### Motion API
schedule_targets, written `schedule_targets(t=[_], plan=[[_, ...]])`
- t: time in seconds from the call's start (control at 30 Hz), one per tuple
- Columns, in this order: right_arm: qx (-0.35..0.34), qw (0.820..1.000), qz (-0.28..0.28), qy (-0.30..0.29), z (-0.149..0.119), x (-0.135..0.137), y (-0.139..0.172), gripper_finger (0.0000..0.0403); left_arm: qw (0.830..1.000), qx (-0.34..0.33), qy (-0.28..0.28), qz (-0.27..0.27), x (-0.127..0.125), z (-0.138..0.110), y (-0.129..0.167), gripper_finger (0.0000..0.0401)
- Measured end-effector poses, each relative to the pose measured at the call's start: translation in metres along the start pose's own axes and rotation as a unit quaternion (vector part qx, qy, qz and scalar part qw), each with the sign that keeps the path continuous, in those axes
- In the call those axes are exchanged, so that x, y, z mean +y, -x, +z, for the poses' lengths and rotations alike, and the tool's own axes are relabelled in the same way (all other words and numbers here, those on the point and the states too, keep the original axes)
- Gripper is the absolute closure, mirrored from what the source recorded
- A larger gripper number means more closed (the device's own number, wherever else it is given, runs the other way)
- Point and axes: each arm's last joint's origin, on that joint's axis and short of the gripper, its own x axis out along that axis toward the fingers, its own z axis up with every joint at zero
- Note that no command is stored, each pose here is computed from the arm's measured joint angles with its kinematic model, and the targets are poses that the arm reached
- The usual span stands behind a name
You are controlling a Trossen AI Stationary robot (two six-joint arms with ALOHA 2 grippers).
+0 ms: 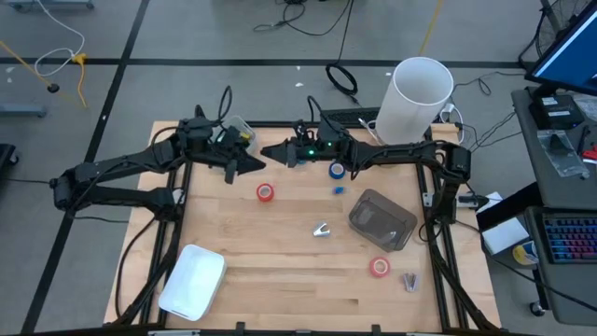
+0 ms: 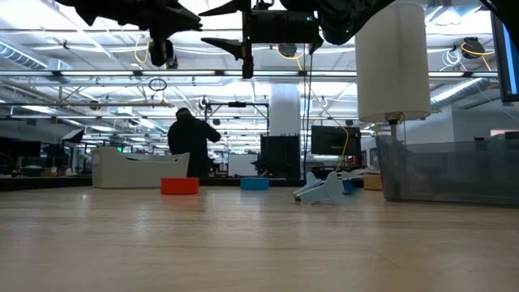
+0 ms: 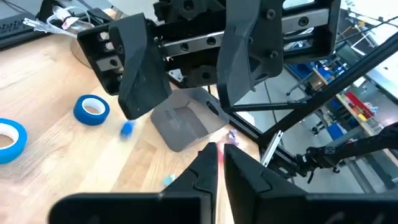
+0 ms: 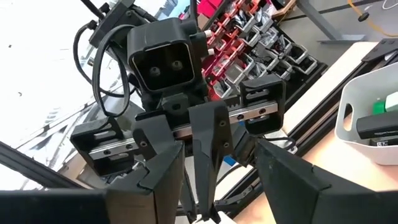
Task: Pick and place Stapler, Stapler remover, tape
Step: Put the small blue stapler into the gray bin
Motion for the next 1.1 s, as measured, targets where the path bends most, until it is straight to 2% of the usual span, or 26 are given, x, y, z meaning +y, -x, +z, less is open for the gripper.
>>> schedule_targets(t=[0.23, 0.37, 0.47, 0.6, 0.67, 0.77, 0.87, 0.97, 1.1], plan=[[0.029, 0.998, 0.027, 0.047, 0.009, -0.002, 0.005, 0.0216, 0.998, 0.054, 0.016, 0.035, 0.007, -0.012, 0.001, 0.0345], [0.092, 0.995, 0.033, 0.037, 0.014, -0.005, 0.013, 0.0223, 0.994, 0.077, 0.022, 0.068, 0.011, -0.018, 0.002, 0.0345], [0.135, 0.990, -0.003, 0.045, 0.012, -0.007, 0.020, 0.0230, 0.992, 0.083, 0.025, 0.093, 0.013, -0.020, 0.003, 0.0344], [0.208, 0.972, -0.098, 0.052, 0.008, -0.010, 0.042, 0.0235, 0.991, 0.085, 0.017, 0.105, 0.014, -0.022, 0.003, 0.0343], [0.242, 0.955, -0.164, 0.051, 0.007, -0.007, 0.059, 0.0237, 0.990, 0.086, 0.014, 0.110, 0.015, -0.022, 0.003, 0.0343], [0.281, 0.917, -0.277, 0.054, 0.005, -0.003, 0.088, 0.0239, 0.990, 0.085, 0.007, 0.113, 0.015, -0.022, 0.003, 0.0343], [0.299, 0.866, -0.397, 0.057, 0.006, 0.005, 0.121, 0.0239, 0.989, 0.079, 0.005, 0.125, 0.016, -0.021, 0.003, 0.0343], [0.288, 0.836, -0.462, 0.066, 0.010, 0.016, 0.141, 0.0238, 0.988, 0.076, 0.004, 0.133, 0.016, -0.021, 0.003, 0.0343], [0.314, 0.791, -0.519, 0.078, 0.009, 0.024, 0.165, 0.0238, 0.988, 0.076, 0.004, 0.133, 0.016, -0.021, 0.003, 0.0343]])
